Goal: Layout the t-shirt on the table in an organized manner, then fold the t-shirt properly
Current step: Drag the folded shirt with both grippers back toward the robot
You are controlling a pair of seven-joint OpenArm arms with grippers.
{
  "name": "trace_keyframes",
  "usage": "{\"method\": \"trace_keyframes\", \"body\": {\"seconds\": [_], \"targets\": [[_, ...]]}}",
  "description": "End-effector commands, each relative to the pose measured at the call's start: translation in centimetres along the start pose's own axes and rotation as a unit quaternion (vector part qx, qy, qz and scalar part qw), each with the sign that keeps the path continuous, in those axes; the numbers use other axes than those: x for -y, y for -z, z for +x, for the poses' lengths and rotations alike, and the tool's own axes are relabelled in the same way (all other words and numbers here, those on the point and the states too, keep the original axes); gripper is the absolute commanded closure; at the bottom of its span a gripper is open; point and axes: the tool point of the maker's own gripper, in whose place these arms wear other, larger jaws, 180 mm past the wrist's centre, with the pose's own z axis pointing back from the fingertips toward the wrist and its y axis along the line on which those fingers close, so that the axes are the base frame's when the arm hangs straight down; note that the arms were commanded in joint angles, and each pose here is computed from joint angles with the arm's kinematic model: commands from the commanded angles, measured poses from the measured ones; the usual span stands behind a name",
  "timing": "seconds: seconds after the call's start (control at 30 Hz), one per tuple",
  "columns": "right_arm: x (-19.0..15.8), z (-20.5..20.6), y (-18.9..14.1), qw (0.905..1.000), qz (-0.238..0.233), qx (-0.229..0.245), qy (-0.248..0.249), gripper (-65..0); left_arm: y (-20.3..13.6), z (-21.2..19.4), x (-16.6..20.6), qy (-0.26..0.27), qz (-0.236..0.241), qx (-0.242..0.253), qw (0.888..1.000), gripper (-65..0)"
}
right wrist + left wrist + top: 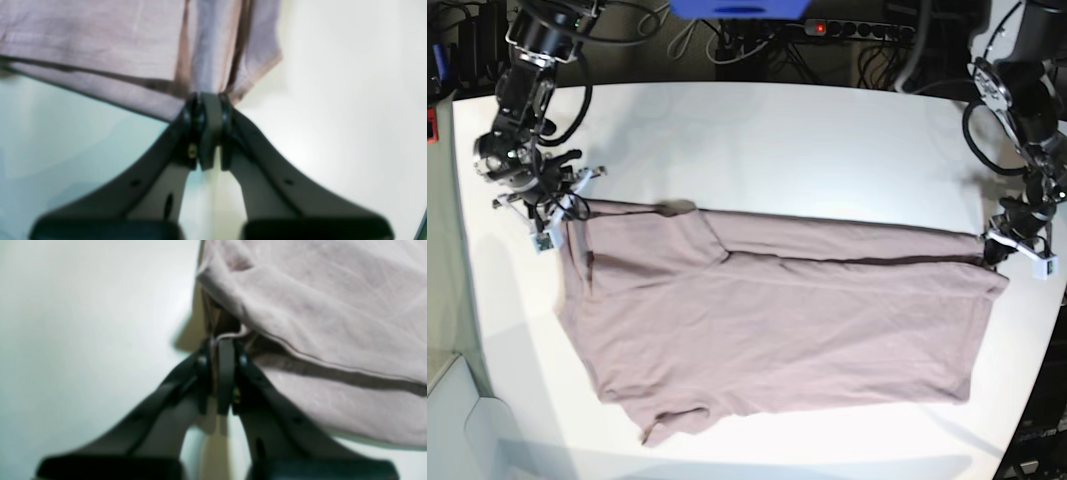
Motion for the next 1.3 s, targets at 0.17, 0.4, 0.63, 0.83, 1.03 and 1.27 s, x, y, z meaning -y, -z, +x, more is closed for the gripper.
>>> {"method": "trace_keyframes", "body": {"seconds": [0.17, 0.4, 0.63, 0.83, 1.03, 1.27], "targets": [[1.7, -0.4, -2.6, 0.9986, -0.035, -0.003, -0.039, 0.0, -2.6, 0.5, -3.1, 0.059, 0.045, -0.047, 0.996, -0.2], [2.4, -1.6, -5.2, 0.9959, -0.058, -0.009, -0.068, 0.0, -6.2, -0.4, -4.3, 0.133, 0.085, -0.103, 0.982, -0.2], [2.5, -4.1, -7.4, 0.9938, -0.072, -0.032, -0.078, 0.0, -9.1, -3.0, -3.6, 0.188, 0.099, -0.124, 0.969, -0.2], [1.5, -7.0, -9.0, 0.992, -0.065, -0.061, -0.089, 0.0, -11.7, -5.7, -4.9, 0.164, 0.123, -0.129, 0.97, -0.2], [0.8, -9.5, -9.6, 0.9905, -0.054, -0.089, -0.09, 0.0, -13.3, -7.7, -6.4, 0.141, 0.143, -0.142, 0.969, -0.2], [0.6, -9.9, -9.6, 0.9903, -0.051, -0.093, -0.089, 0.0, -13.4, -8.9, -6.1, 0.138, 0.14, -0.154, 0.968, -0.5]]}}
